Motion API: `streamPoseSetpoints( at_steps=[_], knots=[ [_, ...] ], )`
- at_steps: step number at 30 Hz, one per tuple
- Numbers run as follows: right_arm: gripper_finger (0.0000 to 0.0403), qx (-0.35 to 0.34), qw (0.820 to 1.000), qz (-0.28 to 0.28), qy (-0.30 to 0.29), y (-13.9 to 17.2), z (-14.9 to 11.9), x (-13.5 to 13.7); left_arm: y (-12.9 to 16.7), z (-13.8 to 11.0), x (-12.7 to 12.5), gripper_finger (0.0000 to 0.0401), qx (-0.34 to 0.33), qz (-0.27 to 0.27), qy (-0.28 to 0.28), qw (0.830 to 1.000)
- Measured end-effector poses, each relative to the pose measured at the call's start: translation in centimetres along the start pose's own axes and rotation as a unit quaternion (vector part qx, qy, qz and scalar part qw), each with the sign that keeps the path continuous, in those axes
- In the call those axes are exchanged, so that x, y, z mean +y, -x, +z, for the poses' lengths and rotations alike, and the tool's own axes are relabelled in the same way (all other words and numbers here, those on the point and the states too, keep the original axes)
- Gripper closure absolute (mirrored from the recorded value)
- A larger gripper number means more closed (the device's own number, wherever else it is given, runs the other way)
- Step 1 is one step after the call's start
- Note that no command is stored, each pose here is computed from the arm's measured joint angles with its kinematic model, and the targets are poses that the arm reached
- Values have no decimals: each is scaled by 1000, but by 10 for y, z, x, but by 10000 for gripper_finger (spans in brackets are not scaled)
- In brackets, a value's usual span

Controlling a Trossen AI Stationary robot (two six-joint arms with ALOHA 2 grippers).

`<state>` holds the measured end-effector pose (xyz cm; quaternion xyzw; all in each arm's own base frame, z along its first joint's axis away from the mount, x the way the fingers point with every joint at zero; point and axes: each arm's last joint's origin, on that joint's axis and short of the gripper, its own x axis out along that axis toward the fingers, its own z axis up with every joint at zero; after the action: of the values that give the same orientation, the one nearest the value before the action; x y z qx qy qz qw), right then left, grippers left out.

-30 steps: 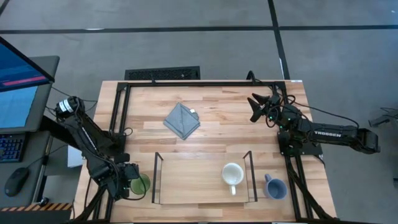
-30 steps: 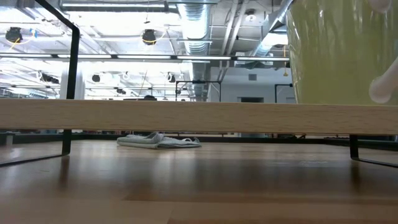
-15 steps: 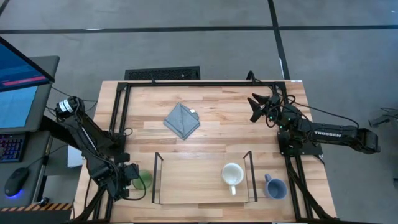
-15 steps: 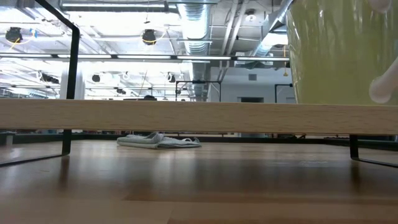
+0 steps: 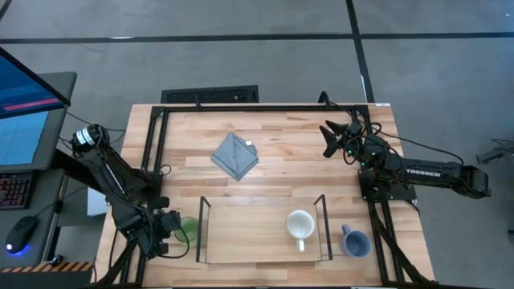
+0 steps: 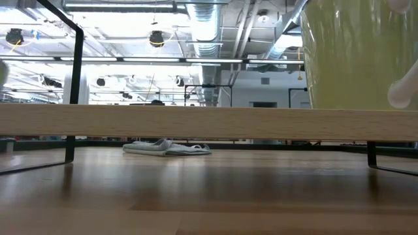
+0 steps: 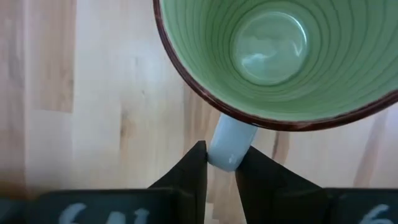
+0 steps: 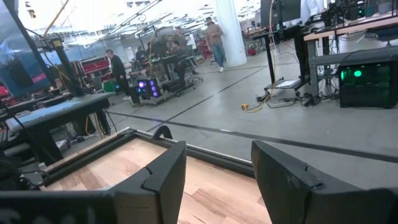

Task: Stack small to large cups/mugs on shelf
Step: Put the green mug on the shelf

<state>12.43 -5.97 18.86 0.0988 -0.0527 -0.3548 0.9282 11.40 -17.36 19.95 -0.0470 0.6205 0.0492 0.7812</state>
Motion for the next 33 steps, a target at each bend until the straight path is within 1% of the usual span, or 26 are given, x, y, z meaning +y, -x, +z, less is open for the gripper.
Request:
streamPoseSetpoints(
  at_steps=[6, 18, 24, 27, 30, 33],
  knots=[
    [198, 0, 1000, 0, 0, 0, 0, 0, 0, 0, 2, 358, -10, 15, -1, 1000],
    [198, 0, 1000, 0, -12, 0, 0, 0, 2, -6, 17, 358, 7, 92, 62, 994],
    [198, 1, 1000, 0, -12, 0, 0, 0, 3, -8, 24, 358, 4, 135, 102, 986],
    [198, 0, 1000, 0, -12, 0, 0, 0, 5, -8, 27, 356, 1, 152, 137, 979],
    [198, 0, 1000, 0, -12, 0, 0, 0, 11, -5, 28, 355, -20, 165, 169, 971],
    [198, 1, 1000, 0, -12, 0, 0, 0, 20, -2, 29, 360, -29, 179, 173, 968]
  ],
)
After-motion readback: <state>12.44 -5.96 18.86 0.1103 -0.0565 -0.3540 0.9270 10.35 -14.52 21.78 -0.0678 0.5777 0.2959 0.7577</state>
